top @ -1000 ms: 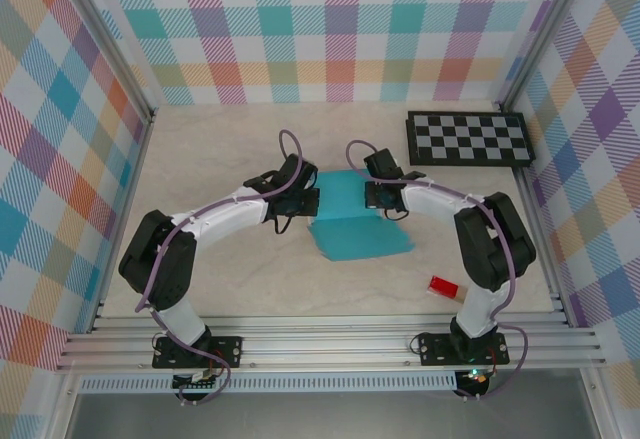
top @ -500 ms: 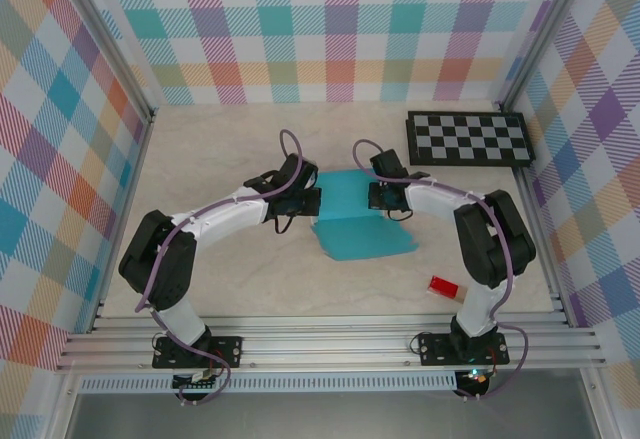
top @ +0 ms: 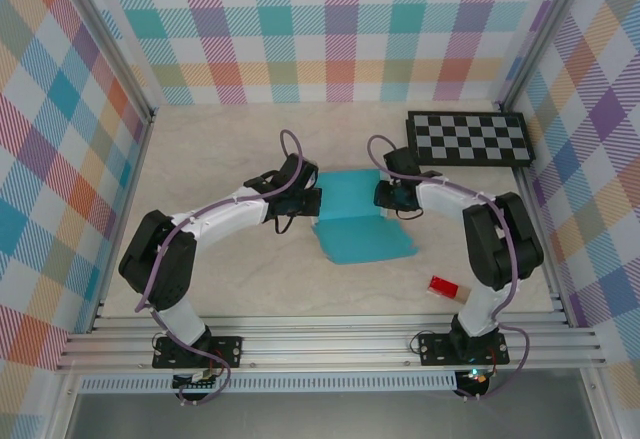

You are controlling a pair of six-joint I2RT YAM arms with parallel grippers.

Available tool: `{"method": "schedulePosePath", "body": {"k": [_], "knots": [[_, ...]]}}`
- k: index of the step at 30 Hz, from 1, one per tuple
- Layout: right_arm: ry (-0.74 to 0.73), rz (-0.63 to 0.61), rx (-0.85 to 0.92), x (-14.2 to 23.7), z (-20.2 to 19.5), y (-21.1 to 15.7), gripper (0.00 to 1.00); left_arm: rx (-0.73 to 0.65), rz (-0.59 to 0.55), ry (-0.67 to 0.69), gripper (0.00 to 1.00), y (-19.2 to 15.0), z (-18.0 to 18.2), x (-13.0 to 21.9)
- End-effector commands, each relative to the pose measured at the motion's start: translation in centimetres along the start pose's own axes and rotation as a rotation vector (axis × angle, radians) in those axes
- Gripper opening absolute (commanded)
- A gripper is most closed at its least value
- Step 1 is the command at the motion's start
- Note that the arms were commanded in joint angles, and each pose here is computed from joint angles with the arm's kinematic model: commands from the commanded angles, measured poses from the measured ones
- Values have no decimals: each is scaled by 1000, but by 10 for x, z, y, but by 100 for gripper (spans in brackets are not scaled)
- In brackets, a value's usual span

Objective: Fold the paper box

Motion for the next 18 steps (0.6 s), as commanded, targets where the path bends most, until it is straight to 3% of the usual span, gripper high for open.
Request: {"method": "schedulePosePath", "body": {"k": [1,5,18], "knots": [[9,26,-24,11,-11,-2,49,-18,10,24,0,-4,4,1],[81,-1,1,27,2,6,56,-18,14,34,0,-5,7,-2],[216,-90,117,86,13,27,59,-67,-55,-4,0,12,12,-11]]}}
Point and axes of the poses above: each hand's point on the last joint's axis, 136 mm out from that joint toward the fingers, its own x axis back along the fingers, its own z axis along the line the jaws close on, y = z × x, the point moved 1 cm from there along x, back along the fingers, and after that the axes turned 8 degrees about -x, right-handed, at the moved point
